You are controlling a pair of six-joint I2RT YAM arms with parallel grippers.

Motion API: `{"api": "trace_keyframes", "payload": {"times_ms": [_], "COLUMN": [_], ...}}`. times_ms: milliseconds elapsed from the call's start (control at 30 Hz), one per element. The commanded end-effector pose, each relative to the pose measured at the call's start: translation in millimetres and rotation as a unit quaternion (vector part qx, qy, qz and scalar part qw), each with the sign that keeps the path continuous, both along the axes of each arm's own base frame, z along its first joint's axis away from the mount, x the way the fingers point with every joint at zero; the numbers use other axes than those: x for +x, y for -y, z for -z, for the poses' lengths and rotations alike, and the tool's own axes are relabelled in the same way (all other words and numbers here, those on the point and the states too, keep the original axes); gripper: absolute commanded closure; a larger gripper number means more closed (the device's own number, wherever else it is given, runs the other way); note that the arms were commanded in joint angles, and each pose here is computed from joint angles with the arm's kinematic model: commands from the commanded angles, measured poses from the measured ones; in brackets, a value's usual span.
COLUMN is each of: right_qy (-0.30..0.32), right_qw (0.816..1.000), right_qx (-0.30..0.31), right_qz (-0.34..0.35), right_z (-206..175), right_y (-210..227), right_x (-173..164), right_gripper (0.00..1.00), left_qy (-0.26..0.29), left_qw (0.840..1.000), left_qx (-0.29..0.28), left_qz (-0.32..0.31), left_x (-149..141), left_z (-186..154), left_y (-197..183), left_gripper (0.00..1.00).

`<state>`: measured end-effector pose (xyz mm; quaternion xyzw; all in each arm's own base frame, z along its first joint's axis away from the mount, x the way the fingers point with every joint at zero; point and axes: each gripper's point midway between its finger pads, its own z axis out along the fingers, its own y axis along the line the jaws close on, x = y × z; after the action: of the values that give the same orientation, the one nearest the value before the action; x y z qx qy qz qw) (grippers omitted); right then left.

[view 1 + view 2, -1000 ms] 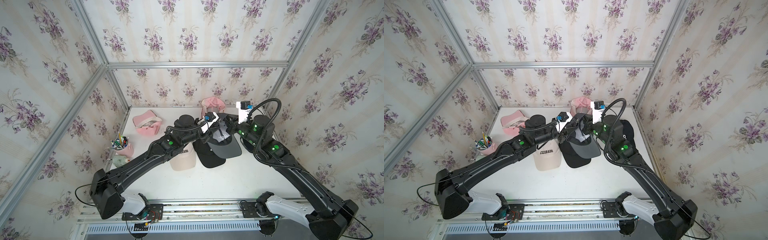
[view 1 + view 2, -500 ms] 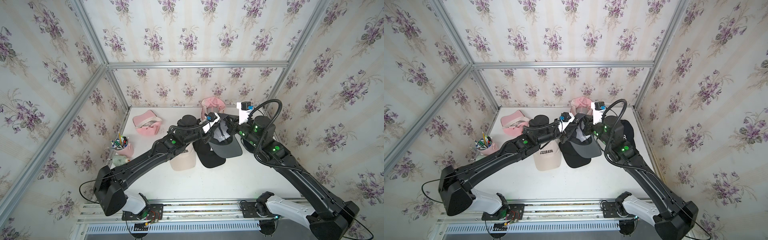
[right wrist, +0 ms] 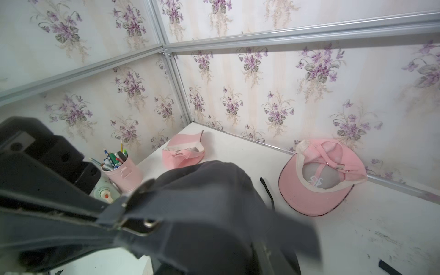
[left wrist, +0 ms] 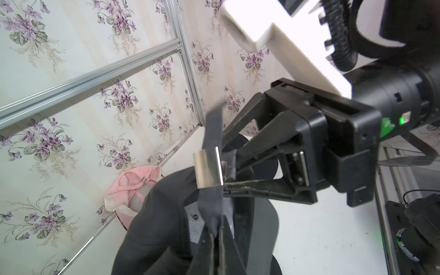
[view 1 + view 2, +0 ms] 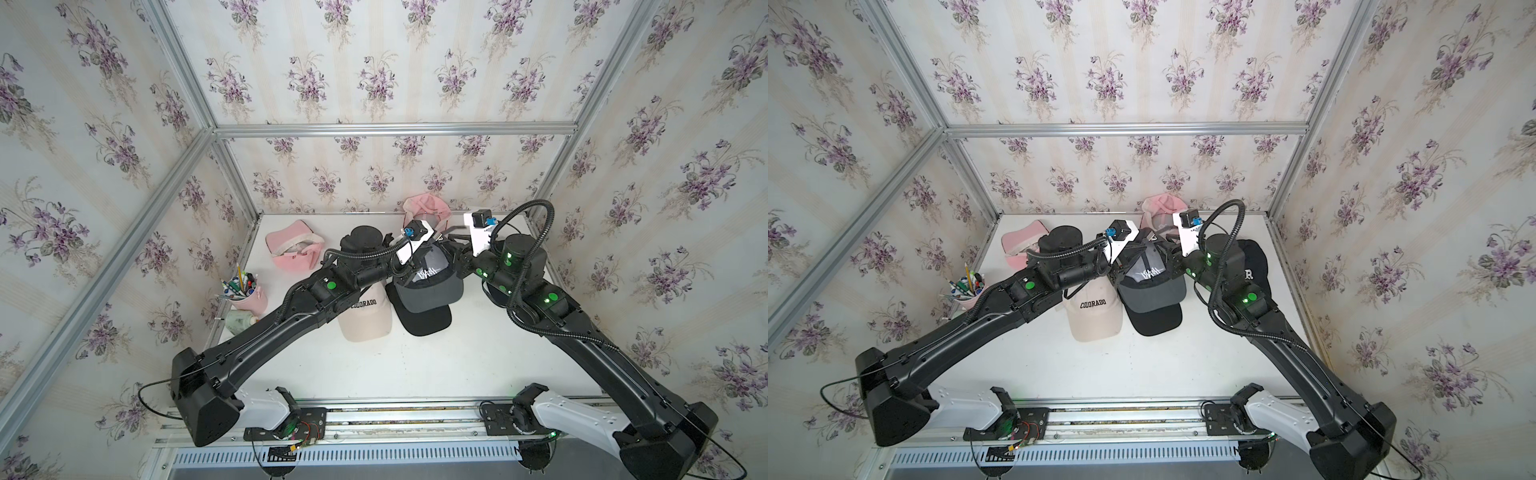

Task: Open the adjustable buckle of the baseball cap
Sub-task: Pull the adjustable strap on the baseball cap.

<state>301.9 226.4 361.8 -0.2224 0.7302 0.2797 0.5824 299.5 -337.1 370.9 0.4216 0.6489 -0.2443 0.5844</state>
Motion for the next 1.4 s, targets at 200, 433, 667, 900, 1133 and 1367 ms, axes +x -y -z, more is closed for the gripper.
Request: {"api": "trace_keyframes", "payload": {"times_ms": [200, 433, 667, 900, 1133, 1367], "right_qy": [0.037, 0.041, 0.067, 0.066, 0.048, 0.020], "right_qw": [0.997, 0.998, 0.998, 0.994, 0.991, 0.991], "right_qx": [-0.015, -0.020, -0.007, -0.016, -0.015, -0.008], "right_qz": [-0.064, -0.042, 0.009, 0.080, 0.121, 0.132], "right_z": [-6.7, -5.6, -15.9, -14.3, -12.5, -14.1], "right_y": [-17.2, -13.9, 3.6, 26.2, 38.4, 37.4], "right_x": [-14.5, -9.8, -5.3, 4.8, 11.4, 17.5], "right_gripper": [0.63, 0.84, 0.97, 1.00, 1.00, 1.00], "left_qy": [-0.019, -0.027, -0.038, -0.043, -0.032, -0.035], "left_qw": [0.999, 0.999, 0.998, 0.997, 0.999, 0.998], "left_qx": [0.028, 0.035, 0.043, 0.053, 0.026, 0.005], "left_qz": [0.020, 0.028, 0.034, 0.018, -0.003, -0.051], "left_x": [-3.8, -3.7, -7.4, -5.4, -5.4, 15.3], "left_z": [7.1, 9.1, 13.9, 26.3, 21.8, 19.7], "left_y": [4.4, 7.9, 7.4, 1.8, -6.5, -8.1], "left_gripper": [1.00, 1.00, 1.00, 1.00, 1.00, 1.00]}}
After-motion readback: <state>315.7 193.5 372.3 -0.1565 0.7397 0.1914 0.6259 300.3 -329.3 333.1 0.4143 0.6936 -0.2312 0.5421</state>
